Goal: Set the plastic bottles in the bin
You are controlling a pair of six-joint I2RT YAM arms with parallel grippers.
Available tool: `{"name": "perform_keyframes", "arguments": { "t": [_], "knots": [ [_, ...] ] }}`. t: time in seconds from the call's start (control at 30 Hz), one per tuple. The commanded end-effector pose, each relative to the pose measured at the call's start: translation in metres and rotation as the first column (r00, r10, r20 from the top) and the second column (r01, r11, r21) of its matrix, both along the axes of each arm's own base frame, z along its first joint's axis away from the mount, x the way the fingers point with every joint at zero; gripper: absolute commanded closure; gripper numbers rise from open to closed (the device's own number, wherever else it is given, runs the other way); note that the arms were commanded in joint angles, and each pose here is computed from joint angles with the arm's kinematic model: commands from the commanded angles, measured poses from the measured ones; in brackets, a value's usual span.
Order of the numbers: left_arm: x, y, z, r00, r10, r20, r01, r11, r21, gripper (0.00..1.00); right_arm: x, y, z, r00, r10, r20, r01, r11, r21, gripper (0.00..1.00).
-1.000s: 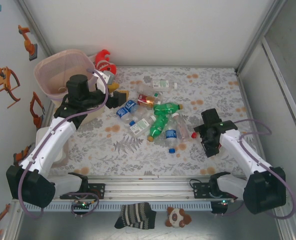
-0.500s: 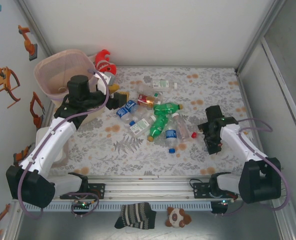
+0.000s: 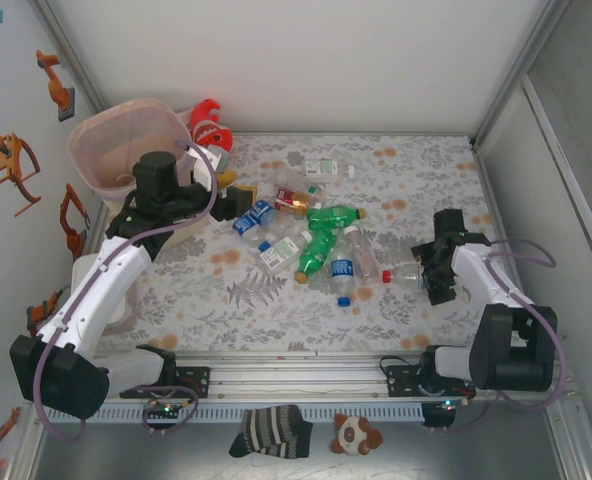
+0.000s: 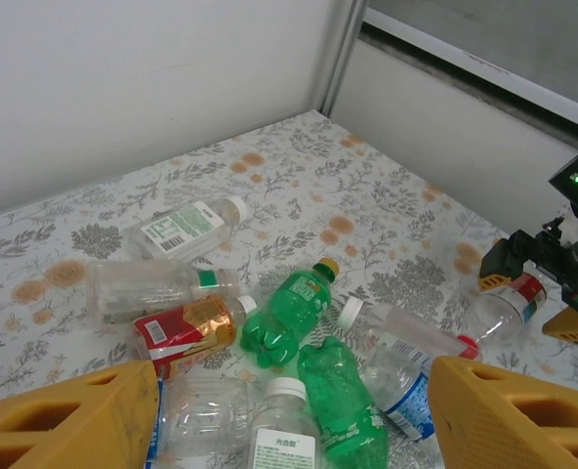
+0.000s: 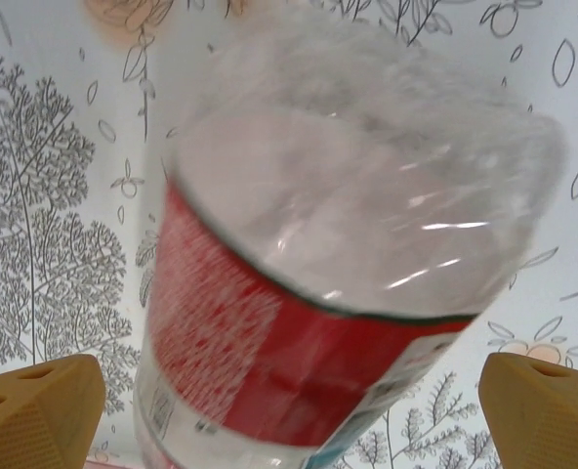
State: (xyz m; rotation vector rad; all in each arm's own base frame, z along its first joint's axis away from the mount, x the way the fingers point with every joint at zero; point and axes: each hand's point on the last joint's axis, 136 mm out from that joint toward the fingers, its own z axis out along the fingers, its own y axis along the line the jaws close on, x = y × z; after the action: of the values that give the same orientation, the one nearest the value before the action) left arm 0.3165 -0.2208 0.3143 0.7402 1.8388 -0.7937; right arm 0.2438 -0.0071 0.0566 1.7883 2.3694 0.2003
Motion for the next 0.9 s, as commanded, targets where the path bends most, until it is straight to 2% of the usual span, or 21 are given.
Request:
{"name": "perform_keyframes", "arguments": {
  "t": [0.0, 0.53, 0.87],
  "knots": [
    [-0.007, -0.001, 0.019, 0.999, -0.015, 0.049, 0.016, 1.000, -0.009, 0.28, -0.008, -0.008, -0.013, 0.999, 0.005, -0.034, -0.005, 1.000, -0.001, 0.05],
    [-0.008, -0.007, 0.020, 0.999, -0.024, 0.046, 0.025, 1.000, -0.010, 0.28, -0.013, -0.022, -0.037, 0.998, 0.020, -0.061, -0.020, 1.000, -0.001, 0.22],
    [-0.006, -0.013, 0.023, 0.998, -0.037, 0.048, 0.038, 0.999, -0.011, 0.28, -0.007, -0.027, -0.014, 0.999, 0.038, 0.010, -0.037, 0.999, -0.030, 0.36]
  ]
}}
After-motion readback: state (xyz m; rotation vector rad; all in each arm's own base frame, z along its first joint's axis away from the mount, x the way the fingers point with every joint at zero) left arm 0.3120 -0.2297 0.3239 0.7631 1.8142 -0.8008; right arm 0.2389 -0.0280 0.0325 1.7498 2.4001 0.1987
